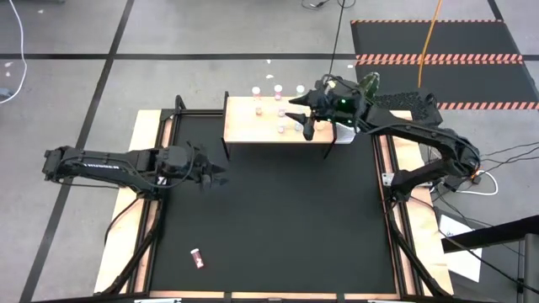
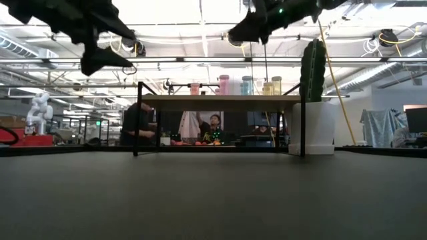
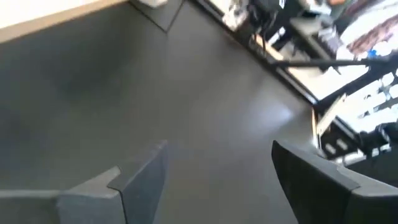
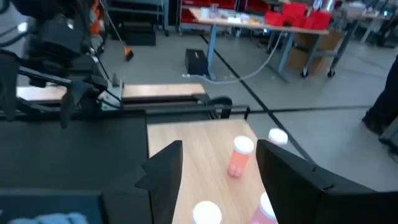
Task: Pick and place medicine bottles onto shelf by color
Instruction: Put the red pill bottle on the shelf aligned with the other red pill bottles
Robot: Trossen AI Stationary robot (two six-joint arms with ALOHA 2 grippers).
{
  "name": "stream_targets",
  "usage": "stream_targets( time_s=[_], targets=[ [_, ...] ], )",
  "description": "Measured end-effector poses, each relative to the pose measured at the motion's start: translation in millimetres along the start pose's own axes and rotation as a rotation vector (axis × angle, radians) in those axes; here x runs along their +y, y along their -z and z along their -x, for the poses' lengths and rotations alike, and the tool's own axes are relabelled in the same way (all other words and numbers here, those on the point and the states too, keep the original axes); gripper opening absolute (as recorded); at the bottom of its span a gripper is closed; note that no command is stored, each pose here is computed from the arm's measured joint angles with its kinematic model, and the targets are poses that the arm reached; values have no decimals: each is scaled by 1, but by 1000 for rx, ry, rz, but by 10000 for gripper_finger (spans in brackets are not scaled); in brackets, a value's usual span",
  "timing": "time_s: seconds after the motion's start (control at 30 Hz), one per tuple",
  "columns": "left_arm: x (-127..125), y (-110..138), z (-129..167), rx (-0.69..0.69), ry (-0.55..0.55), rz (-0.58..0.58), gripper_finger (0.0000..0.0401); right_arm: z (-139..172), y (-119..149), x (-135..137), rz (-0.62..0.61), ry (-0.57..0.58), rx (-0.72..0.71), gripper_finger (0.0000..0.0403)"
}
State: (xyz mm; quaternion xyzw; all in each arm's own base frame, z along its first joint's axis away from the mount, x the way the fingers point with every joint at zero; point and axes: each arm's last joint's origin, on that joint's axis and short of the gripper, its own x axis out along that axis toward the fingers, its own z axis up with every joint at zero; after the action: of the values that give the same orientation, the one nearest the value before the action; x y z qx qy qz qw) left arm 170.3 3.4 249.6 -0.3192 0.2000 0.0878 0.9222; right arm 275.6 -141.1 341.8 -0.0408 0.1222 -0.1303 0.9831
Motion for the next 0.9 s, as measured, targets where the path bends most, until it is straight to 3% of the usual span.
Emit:
stream_targets(
  time_s=[0.2, 0.33, 0.5, 0.67, 0.73, 0.9],
  targets=[
    [-20, -8, 19, 124, -38, -29, 265, 17, -12, 12, 0, -29, -29, 200],
    [-29, 4, 28, 269, -48, 61, 231, 24, -18, 25, -55, -70, -42, 194],
    [-30, 54, 30, 596, -164, 321, 199, 23, -21, 50, -117, -152, -44, 190],
    [-38, 90, 27, 713, -358, 837, 188, 20, -10, 74, -158, -122, -1, 190],
    [-45, 102, 25, 777, -402, 993, 186, 19, -4, 80, -165, -107, 19, 190],
    [-59, 132, 15, 842, -488, 1094, 192, 17, 8, 90, -205, -116, 60, 189]
  ],
)
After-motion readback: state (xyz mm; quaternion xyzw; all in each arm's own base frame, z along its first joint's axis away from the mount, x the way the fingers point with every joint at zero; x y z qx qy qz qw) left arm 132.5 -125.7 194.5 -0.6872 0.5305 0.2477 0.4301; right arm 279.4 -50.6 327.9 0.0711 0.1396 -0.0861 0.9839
